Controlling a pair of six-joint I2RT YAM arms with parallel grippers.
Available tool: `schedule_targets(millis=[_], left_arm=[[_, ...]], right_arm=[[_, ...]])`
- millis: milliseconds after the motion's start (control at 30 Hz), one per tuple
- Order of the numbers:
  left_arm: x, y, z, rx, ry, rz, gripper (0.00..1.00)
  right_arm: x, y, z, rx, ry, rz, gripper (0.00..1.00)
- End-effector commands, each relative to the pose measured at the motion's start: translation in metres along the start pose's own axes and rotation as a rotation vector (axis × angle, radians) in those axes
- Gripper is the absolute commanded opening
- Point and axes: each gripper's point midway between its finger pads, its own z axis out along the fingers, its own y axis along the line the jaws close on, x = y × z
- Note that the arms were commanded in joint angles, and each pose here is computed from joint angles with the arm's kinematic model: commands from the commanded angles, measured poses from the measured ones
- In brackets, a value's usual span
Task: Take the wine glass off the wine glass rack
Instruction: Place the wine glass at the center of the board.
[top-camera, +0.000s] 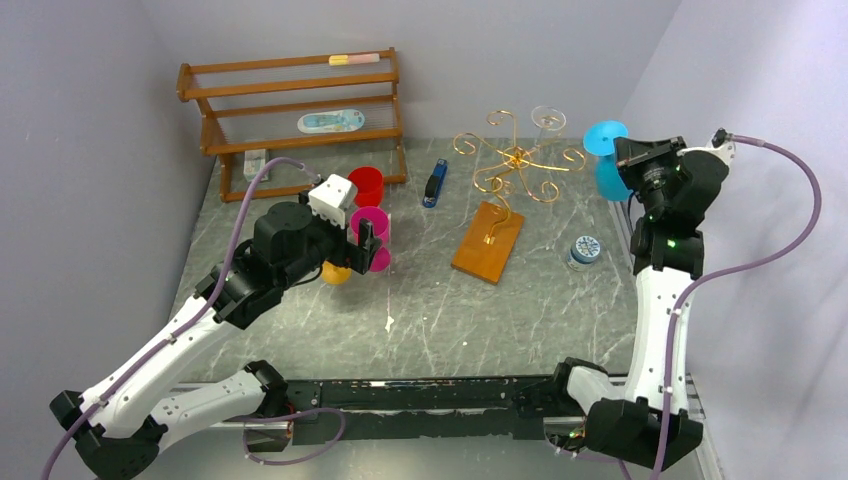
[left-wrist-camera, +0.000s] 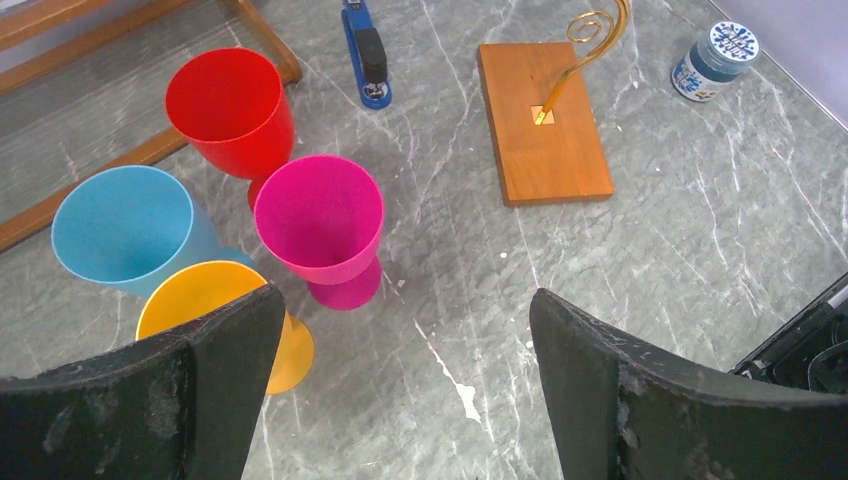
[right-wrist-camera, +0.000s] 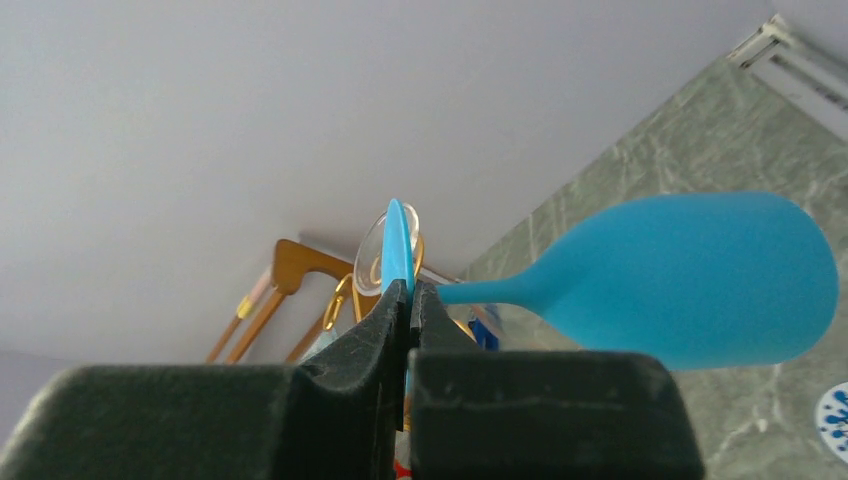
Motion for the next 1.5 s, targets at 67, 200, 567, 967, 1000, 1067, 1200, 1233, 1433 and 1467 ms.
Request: schedule_targets(millis=[67,200,567,967,1000,1067,1200,1233,1433,1467], left_arm=[[0.0,0.004,-0.003,-0.01,-0.001,0.015,0.97],[-0.004,0.004,-0.005,-0.012,-0.02,0.01,0.97],[-0.003,0.0,-0.003,0.013,-0.011,0.025,0.97],[-0.015,-0.02,0.008,0.108,-0.029,0.012,0.97],[-0.015,-0.021,0.009,0.112,-0.029,0.011,0.97],[-0.013,-0.022,0.009,0.118,-0.029,0.009,0.97],[-0.015,-0.022,0.005,0.123,-0.044,0.005,0.97],[-0.015,-0.023,0.004,0.127,-0.048,0.006,0.97],[-0.026,-0.033,-0.003,0.189,-0.093,0.015,0.95],[-0.028,-0.035,-0.004,0.204,-0.106,0.012,0.95]], right_arm=[[-0.019,0.015,-0.023,0.015,-0.055,-0.138,0.0],[-0.023,0.039,-0.034,-0.046,-0.04,-0.167,0.0],[0.02,0.028,-0.092,0.008,0.042,-0.138,0.0],[0.015,0.067,-0.141,-0.092,0.04,-0.051,0.0],[0.019,0.062,-0.142,-0.083,0.045,-0.045,0.0],[0.027,0.054,-0.146,-0.074,0.058,-0.035,0.0],[0.056,0.04,-0.148,-0.074,0.154,-0.011,0.0],[0.066,0.039,-0.148,-0.092,0.198,-0.005,0.0],[0.107,0.058,-0.161,-0.328,0.388,-0.086,0.0],[0.112,0.058,-0.162,-0.351,0.409,-0.118,0.0]])
